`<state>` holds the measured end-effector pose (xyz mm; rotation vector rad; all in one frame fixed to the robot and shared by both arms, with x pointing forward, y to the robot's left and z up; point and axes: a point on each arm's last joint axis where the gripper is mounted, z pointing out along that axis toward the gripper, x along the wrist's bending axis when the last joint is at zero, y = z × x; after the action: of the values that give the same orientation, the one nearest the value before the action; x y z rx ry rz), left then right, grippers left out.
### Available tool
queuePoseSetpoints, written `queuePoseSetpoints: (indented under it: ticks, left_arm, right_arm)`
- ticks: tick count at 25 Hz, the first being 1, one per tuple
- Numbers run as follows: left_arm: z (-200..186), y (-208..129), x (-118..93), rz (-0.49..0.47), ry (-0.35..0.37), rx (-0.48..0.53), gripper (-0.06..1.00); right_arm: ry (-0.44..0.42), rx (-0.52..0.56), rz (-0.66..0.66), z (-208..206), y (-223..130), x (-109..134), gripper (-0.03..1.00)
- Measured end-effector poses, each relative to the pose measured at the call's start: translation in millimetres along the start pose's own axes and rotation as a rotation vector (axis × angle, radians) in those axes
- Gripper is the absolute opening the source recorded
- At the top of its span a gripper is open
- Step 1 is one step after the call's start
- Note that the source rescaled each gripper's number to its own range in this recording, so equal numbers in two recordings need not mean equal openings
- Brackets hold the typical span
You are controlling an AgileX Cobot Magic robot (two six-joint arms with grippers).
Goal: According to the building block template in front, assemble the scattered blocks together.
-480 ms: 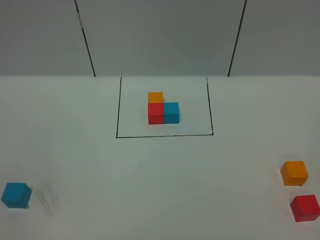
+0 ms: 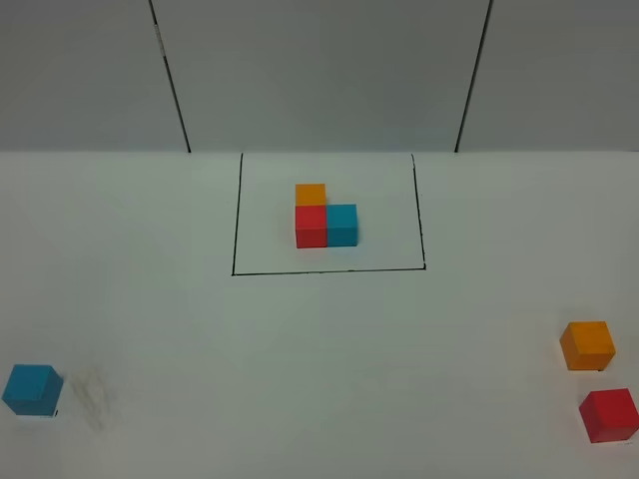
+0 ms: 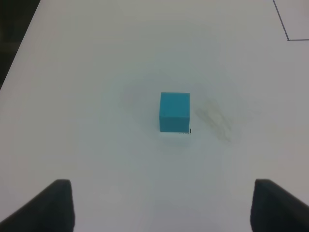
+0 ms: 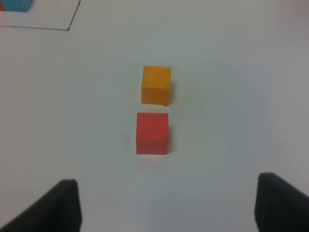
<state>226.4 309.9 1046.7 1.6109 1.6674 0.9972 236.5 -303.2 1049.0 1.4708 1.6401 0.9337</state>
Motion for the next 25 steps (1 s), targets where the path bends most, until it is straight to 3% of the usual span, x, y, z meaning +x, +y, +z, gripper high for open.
queuePoseSetpoints:
  ticks: [19,25]
  left_arm:
    - [1.9,3.1,-0.1,0.008,-0.001,0.014,0.71]
    - [23.7,46.7,-4.3,0.112,-0.053,0.201,0.71]
  right_arm:
    - [0.0,0.0,0.0,0.0,0.0,0.0,0.54]
    - [0.0,0.0,0.0,0.0,0.0,0.0,0.54]
